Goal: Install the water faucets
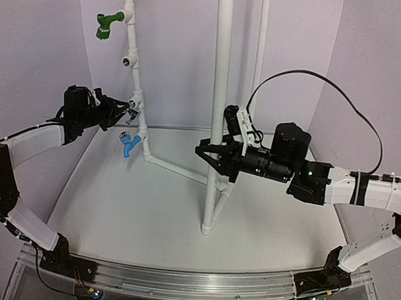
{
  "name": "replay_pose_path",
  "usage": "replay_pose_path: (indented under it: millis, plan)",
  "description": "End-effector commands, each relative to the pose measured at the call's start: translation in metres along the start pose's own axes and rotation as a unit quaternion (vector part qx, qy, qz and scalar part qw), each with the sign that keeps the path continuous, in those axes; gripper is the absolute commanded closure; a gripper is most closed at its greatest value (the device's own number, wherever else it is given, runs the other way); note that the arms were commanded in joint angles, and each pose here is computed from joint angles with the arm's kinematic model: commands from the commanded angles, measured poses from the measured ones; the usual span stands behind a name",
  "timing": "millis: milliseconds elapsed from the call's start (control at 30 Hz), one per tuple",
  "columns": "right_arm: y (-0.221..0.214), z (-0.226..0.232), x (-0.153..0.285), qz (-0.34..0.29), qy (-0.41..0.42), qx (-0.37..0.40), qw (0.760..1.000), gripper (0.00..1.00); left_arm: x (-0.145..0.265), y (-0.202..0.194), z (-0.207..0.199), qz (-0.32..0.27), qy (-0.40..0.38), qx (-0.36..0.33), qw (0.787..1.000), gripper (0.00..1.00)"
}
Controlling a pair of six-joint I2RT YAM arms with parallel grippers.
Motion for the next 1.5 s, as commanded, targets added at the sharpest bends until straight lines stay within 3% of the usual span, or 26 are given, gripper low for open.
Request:
replay_pose_path:
  millis: [0,267,467,700,933,1067,1133,1233,1333,1400,1467]
  plan:
    - [0.023,0.021,-0.003,-0.025,0.073,-0.103,0.992,1.00,0.007,-0.001,-0.021,-0.003,0.047,-0.134,0.990,0.84]
    - [0.023,0.021,-0.004,-0.024,0.074,-0.102,0.992,1.00,0.000,-0.006,-0.019,0.008,0.131,-0.264,0.955,0.85]
    - [0.022,0.021,-0.007,-0.020,0.074,-0.102,0.992,1.00,-0.005,-0.007,-0.021,0.019,0.189,-0.347,0.918,0.86]
    - [0.022,0.021,-0.007,-0.020,0.072,-0.101,0.992,1.00,-0.009,-0.008,-0.021,0.011,0.286,-0.441,0.851,0.88]
    - [0.023,0.022,-0.008,-0.020,0.073,-0.101,0.992,1.00,-0.010,-0.016,-0.019,-0.012,0.361,-0.542,0.759,0.90]
    - [0.023,0.021,-0.008,-0.021,0.072,-0.100,0.992,1.00,-0.009,-0.021,-0.022,-0.028,0.354,-0.556,0.751,0.92]
    - [0.023,0.022,-0.007,-0.020,0.072,-0.101,0.992,1.00,-0.005,-0.021,-0.024,-0.053,0.361,-0.571,0.735,0.94]
    - [0.023,0.021,-0.007,-0.020,0.071,-0.101,0.992,1.00,0.001,-0.022,-0.027,-0.069,0.353,-0.573,0.736,0.94]
    - [0.021,0.022,-0.007,-0.018,0.072,-0.101,0.992,1.00,0.003,-0.027,-0.029,-0.057,0.324,-0.553,0.765,0.85]
    - [0.021,0.022,-0.008,-0.018,0.072,-0.101,0.992,1.00,0.008,-0.030,-0.033,-0.050,0.296,-0.525,0.796,0.71]
    - [0.021,0.022,-0.008,-0.018,0.072,-0.101,0.992,1.00,0.015,-0.029,-0.036,-0.047,0.261,-0.481,0.836,0.49]
Point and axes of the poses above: each gripper's point midway between its finger pads, its own x axis back along the fingers, its own z axis along the line the jaws close on, y = z × x, the point moved 8 cm from there along x, back along the fingers, and after that the axes turned 10 degrees about x, right-handed, at the moved point
